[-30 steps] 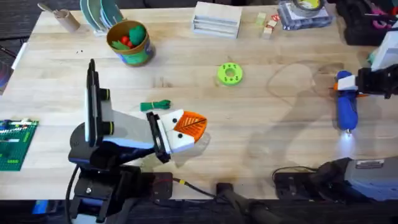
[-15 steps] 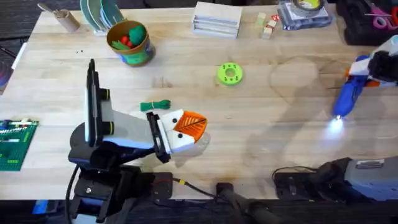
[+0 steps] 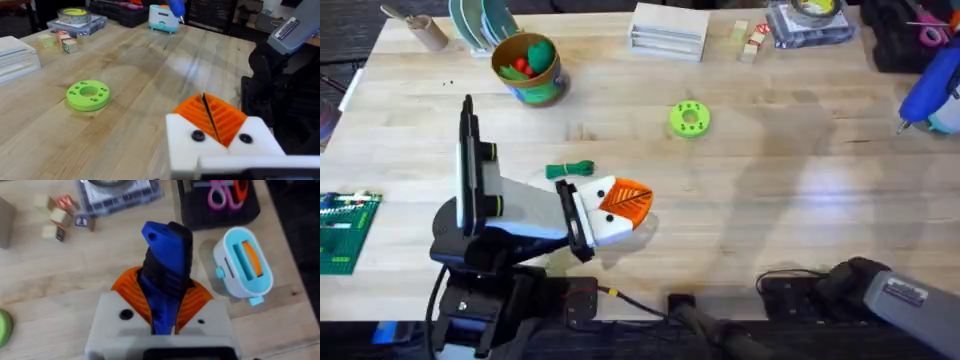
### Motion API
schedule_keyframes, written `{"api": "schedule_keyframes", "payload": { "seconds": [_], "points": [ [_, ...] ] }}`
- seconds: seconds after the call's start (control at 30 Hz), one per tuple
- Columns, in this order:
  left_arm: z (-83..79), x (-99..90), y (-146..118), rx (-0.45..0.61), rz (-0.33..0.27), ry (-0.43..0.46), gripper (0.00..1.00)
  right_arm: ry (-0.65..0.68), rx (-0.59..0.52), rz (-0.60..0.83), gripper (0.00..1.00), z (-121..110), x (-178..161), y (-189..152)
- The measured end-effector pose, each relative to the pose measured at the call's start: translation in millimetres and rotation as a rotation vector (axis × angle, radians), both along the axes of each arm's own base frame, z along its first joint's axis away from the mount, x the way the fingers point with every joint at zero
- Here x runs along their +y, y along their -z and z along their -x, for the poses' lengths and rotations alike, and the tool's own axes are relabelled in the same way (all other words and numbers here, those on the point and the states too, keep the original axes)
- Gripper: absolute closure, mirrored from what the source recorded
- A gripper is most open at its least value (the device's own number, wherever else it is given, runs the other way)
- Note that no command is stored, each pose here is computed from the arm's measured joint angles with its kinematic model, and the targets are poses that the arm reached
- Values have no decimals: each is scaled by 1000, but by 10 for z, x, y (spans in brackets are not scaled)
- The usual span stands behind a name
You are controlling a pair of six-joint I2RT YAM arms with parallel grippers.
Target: Pick up the gripper from the table and insert it into the empty holder that is missing its gripper. Then pick up a screw, insert it into the mounting hole, and use the screwdriver to tighten it. Finally, clean up the table by picking up the vegetable and placing it into the bucket.
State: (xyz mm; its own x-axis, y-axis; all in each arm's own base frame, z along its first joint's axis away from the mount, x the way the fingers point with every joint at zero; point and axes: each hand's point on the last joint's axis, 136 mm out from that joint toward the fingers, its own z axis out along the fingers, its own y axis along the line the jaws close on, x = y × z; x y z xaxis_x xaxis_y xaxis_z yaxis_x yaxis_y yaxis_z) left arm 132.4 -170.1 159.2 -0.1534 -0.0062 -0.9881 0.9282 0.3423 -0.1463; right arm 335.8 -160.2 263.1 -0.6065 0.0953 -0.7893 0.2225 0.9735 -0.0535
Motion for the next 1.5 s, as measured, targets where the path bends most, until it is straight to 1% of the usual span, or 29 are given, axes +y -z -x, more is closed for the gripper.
{"api": "schedule_keyframes", "payload": {
  "seconds": [0.17,0.23,0.33,0.5,0.67,0.83,1.07,1.37,1.5],
  "points": [
    [0,0,0,0,0,0,984,-87,-116,32,815,80,333,-382],
    [0,0,0,0,0,0,984,-143,-174,47,817,91,530,-498],
    [-1,0,0,0,0,-1,984,-239,-277,63,822,112,880,-647],
    [-12,5,0,-1,-1,-8,984,-387,-467,51,828,171,1458,-880],
    [-24,9,0,-2,-1,-15,984,-579,-633,25,834,300,2094,-1046],
    [-35,13,-1,-3,-2,-21,984,-747,-719,-24,839,413,2620,-1130],
    [-43,16,-1,-4,-2,-27,984,-929,-842,-81,847,600,3185,-1376],
    [-43,16,-1,-4,-2,-27,984,-1064,-949,-140,857,724,3650,-1546],
    [-43,16,-1,-4,-2,-27,984,-1124,-980,-172,861,839,3842,-1592]
  ]
}}
